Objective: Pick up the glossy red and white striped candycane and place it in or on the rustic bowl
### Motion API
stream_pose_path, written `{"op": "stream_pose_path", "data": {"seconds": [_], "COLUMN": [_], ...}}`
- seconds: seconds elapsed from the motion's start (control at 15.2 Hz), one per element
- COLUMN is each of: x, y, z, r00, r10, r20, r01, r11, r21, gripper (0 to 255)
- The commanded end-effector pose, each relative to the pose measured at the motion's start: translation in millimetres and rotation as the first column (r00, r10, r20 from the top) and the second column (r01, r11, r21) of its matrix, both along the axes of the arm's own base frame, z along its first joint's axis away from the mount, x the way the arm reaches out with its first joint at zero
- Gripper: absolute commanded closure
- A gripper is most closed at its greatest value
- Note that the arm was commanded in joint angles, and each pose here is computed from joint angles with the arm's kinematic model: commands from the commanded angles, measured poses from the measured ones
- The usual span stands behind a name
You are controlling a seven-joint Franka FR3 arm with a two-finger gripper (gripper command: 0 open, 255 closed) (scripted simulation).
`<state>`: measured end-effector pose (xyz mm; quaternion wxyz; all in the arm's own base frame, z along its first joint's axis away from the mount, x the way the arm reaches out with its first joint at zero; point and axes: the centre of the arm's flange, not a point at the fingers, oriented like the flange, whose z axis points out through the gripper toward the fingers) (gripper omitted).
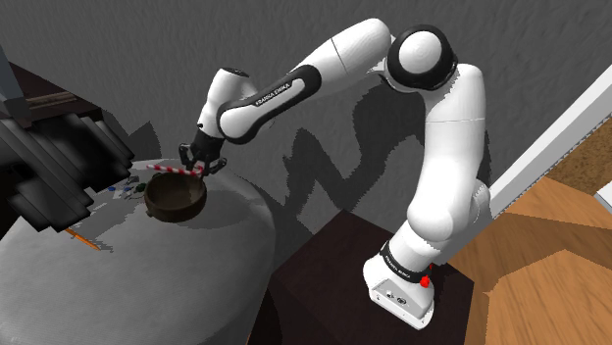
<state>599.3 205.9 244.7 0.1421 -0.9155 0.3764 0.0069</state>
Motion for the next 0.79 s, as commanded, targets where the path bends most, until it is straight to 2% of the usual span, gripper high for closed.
{"op": "stream_pose_path", "data": {"seconds": [0.0,0.33,0.73], "x": [0.6,0.6,0.6], "y": [-1.1,-1.1,-1.1], "z": [-11.1,-39.9,-39.9], "r00": [1.000,1.000,1.000], "r10": [0.000,0.000,0.000], "r20": [0.000,0.000,0.000], "r01": [0.000,0.000,0.000], "r11": [1.000,1.000,1.000], "r21": [0.000,0.000,0.000], "gripper": [255,255,255]}}
